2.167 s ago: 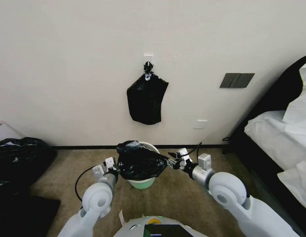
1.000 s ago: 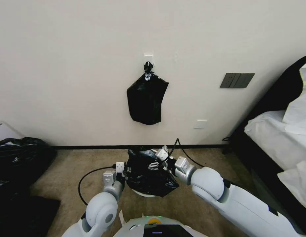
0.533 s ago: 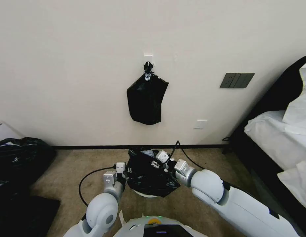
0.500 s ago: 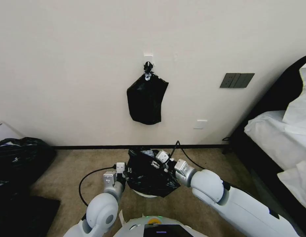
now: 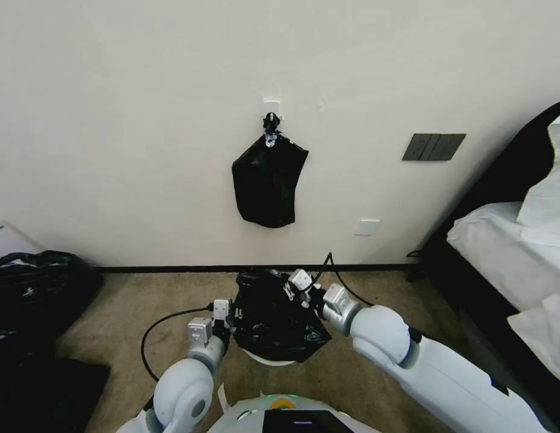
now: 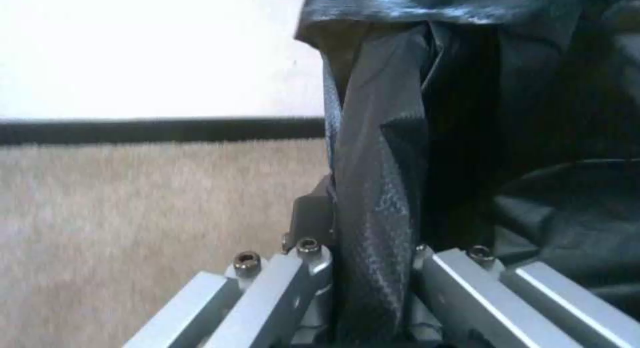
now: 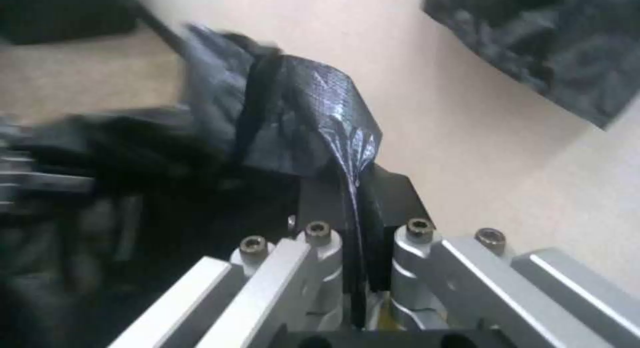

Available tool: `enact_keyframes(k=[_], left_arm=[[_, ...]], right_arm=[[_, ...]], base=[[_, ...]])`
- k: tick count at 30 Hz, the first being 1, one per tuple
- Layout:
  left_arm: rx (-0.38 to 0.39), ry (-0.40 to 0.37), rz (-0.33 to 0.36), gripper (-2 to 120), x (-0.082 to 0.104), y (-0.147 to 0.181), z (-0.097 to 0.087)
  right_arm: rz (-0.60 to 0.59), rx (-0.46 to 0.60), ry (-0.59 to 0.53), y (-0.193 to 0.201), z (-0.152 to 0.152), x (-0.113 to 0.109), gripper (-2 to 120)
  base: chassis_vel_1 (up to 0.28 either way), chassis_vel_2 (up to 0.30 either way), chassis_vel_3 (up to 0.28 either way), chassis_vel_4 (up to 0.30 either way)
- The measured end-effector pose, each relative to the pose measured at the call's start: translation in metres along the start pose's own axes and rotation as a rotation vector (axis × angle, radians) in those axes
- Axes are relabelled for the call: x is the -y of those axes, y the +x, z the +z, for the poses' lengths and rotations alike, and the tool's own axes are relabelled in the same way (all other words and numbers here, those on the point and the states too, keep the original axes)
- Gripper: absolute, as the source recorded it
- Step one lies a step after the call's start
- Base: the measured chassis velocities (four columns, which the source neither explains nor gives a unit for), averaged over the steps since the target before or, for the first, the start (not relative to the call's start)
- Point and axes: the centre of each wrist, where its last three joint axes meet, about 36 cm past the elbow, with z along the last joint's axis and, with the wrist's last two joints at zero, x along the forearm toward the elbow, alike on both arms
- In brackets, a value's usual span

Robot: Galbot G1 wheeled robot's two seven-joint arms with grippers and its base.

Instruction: Place a trash bag onto the trash bin.

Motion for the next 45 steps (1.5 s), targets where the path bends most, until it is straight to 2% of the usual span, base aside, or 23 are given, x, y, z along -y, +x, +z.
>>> enact_keyframes(k=[9,11,13,19,26,32,39,42,45], left_arm=[[0.074,-0.053,0.044,3,-0.005,0.008,0.0],[0.075,-0.055,0.046,3,-0.005,0.009,0.0],[0.107,-0.082,0.063,3,-0.007,0.01,0.0],[0.152,-0.105,0.079,3,-0.012,0.008,-0.004],[0.21,-0.179,0.12,3,-0.02,0.008,-0.006],[0.238,-0.156,0.124,3,-0.019,0.006,-0.003],[0.241,-0.127,0.129,3,-0.014,0.008,0.002],[0.239,-0.125,0.126,3,-0.015,0.008,0.002],[0.23,-0.099,0.111,3,-0.02,0.007,0.001]], right_arm=[[0.054,-0.058,-0.071,-0.009,0.014,0.037,6],[0.055,-0.059,-0.072,-0.009,0.014,0.037,6],[0.06,-0.088,-0.108,-0.009,0.019,0.05,6],[0.044,-0.125,-0.172,-0.005,0.023,0.065,6],[0.007,-0.181,-0.283,0.008,0.025,0.094,5],[-0.052,-0.219,-0.392,0.016,0.033,0.106,6],[-0.079,-0.219,-0.477,0.015,0.042,0.109,6],[-0.08,-0.211,-0.489,0.017,0.04,0.108,11],[-0.071,-0.196,-0.52,0.02,0.039,0.111,25]], base=[[0.0,0.0,0.0,0.0],[0.0,0.0,0.0,0.0],[0.0,0.0,0.0,0.0],[0.0,0.0,0.0,0.0],[0.0,0.0,0.0,0.0],[0.0,0.0,0.0,0.0],[0.0,0.0,0.0,0.0],[0.0,0.0,0.0,0.0],[0.0,0.0,0.0,0.0]])
